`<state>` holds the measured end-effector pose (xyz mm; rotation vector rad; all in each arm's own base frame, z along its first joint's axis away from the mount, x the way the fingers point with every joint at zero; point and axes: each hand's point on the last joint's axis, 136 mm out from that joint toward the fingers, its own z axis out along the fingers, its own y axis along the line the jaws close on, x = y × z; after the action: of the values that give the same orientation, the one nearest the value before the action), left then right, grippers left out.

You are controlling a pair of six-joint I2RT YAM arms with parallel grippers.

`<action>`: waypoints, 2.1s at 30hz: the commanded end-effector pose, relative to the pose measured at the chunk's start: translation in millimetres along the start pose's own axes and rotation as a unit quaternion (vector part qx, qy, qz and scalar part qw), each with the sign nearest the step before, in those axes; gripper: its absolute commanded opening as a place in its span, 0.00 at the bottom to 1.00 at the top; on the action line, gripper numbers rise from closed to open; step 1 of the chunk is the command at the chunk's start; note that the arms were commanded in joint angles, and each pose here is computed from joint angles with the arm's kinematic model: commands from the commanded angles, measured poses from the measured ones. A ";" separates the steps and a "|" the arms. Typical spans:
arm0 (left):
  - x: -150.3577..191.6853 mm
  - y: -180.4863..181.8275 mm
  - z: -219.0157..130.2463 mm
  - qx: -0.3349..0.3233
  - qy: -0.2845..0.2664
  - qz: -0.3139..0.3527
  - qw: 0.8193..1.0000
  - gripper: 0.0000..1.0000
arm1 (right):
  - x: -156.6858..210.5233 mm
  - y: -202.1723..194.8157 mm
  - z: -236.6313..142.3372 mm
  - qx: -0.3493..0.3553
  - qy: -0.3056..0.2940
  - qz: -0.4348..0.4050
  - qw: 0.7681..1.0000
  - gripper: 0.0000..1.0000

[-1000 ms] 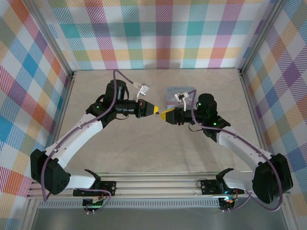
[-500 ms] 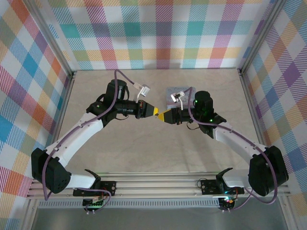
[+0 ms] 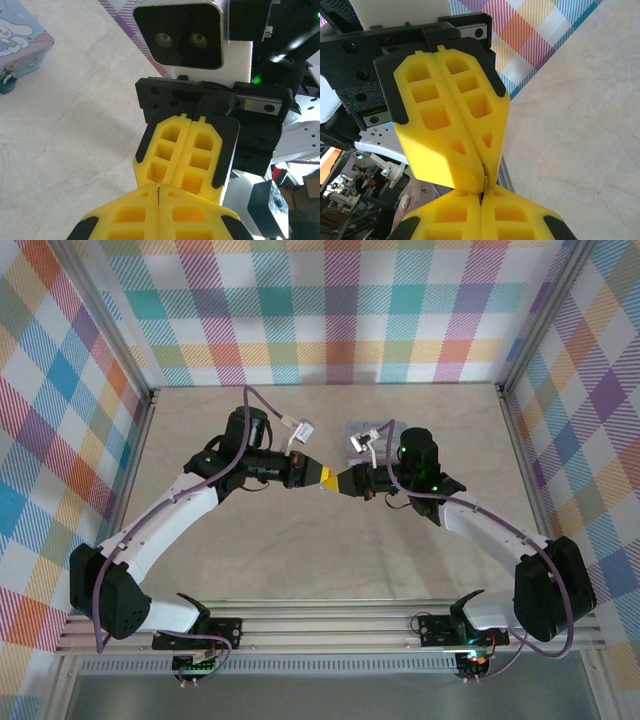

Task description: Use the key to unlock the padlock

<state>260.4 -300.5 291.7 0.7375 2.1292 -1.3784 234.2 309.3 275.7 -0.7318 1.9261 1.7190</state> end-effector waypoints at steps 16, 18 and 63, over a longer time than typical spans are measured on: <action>-0.4 57.2 -20.4 -0.114 -0.093 -0.100 0.984 0.16 | 7.7 -36.1 6.1 0.086 -0.029 -0.062 0.994 0.00; 0.8 60.4 -19.5 -0.114 -0.097 -0.106 0.983 0.21 | 15.2 -44.9 13.1 0.091 -0.002 -0.052 0.995 0.00; 37.7 67.9 5.6 -0.129 -0.050 -0.093 0.986 0.10 | 22.4 -43.7 29.1 0.097 -0.006 -0.091 0.991 0.00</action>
<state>273.4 -273.6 218.4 0.3770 2.2932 -1.1859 250.4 330.1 201.8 -0.7539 2.0209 1.3896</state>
